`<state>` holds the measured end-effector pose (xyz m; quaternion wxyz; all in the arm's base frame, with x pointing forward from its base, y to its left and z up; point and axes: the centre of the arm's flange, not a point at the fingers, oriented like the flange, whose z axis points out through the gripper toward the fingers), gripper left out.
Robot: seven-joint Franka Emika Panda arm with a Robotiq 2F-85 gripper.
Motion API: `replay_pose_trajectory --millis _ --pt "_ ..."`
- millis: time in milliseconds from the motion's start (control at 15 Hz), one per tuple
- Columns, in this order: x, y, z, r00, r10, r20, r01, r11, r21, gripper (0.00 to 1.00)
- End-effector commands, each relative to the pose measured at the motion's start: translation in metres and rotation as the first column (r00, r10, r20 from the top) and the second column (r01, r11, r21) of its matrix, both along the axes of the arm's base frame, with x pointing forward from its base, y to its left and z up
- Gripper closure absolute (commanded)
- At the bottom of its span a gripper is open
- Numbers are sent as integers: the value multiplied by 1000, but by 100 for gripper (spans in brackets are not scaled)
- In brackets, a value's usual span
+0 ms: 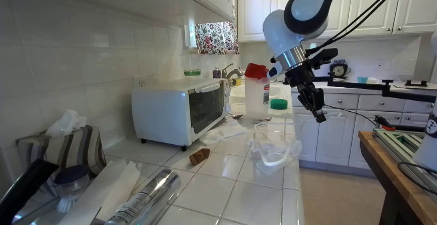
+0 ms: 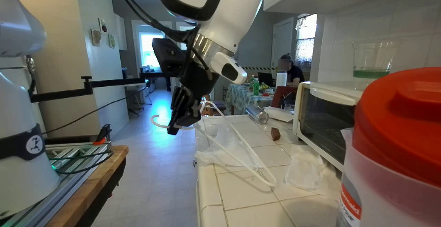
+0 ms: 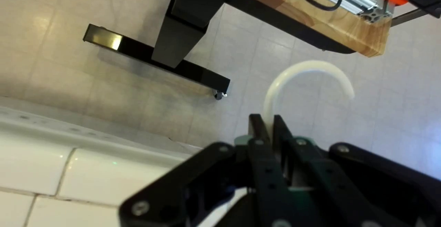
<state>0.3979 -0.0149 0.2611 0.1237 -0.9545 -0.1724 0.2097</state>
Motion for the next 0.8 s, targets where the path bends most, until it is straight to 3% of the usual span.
replay_pose_trajectory --millis 0,533,733 --pt "-12 -4 -21 997 -34 65 32 999 32 98" --pt "-12 -12 -46 979 -119 163 114 993 40 98" --pt "-9 -16 -49 974 -152 165 147 988 44 98"
